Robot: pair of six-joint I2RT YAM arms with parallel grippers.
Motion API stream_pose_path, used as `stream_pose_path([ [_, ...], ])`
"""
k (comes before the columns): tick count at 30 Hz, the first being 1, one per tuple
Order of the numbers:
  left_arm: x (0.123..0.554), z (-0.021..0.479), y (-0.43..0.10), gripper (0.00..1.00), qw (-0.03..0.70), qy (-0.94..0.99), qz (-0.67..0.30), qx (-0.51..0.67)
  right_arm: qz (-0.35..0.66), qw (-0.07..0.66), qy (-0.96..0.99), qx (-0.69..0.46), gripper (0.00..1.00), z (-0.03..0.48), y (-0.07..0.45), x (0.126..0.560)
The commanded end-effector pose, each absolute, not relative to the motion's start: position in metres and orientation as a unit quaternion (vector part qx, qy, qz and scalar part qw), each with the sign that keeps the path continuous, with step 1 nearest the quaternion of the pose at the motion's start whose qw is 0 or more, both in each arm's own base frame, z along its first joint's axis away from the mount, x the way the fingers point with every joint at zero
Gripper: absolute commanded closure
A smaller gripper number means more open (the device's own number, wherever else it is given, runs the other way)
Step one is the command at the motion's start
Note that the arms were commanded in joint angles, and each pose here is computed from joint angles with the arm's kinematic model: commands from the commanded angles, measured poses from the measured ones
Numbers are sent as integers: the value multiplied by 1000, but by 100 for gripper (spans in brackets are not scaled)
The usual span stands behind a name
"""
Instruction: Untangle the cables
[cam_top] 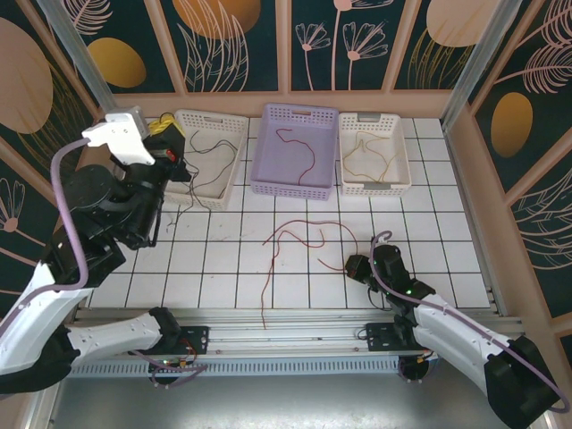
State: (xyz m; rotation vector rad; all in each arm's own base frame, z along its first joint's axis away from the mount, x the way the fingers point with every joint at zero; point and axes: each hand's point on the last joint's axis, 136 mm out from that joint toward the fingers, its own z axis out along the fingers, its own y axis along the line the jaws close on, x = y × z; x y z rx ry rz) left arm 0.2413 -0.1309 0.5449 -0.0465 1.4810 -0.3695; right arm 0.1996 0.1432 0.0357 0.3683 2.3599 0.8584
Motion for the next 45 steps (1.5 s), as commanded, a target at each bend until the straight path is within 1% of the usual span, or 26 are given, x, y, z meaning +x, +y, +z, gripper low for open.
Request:
stream_pose_path([
  [1,254,551,-129,100,733,669,-122,-12,337,304,880,139,100,40,145,201],
  [7,305,525,-125,100,713,693,-108,-14,340,307,879,134,100,43,145,200],
  [10,333,510,-123,100,698,706,-118,-18,340,307,879,135,100,43,144,198],
  [20,412,465,-88,100,670,726,-141,-70,339,313,877,131,100,46,141,195],
  [32,469,403,-66,100,642,751,-125,-95,348,315,874,125,100,53,144,196],
  [36,482,379,-63,100,630,760,-120,-103,356,318,870,123,100,60,147,197],
  [45,510,303,-61,100,589,793,-101,-120,362,323,867,115,100,71,150,199],
])
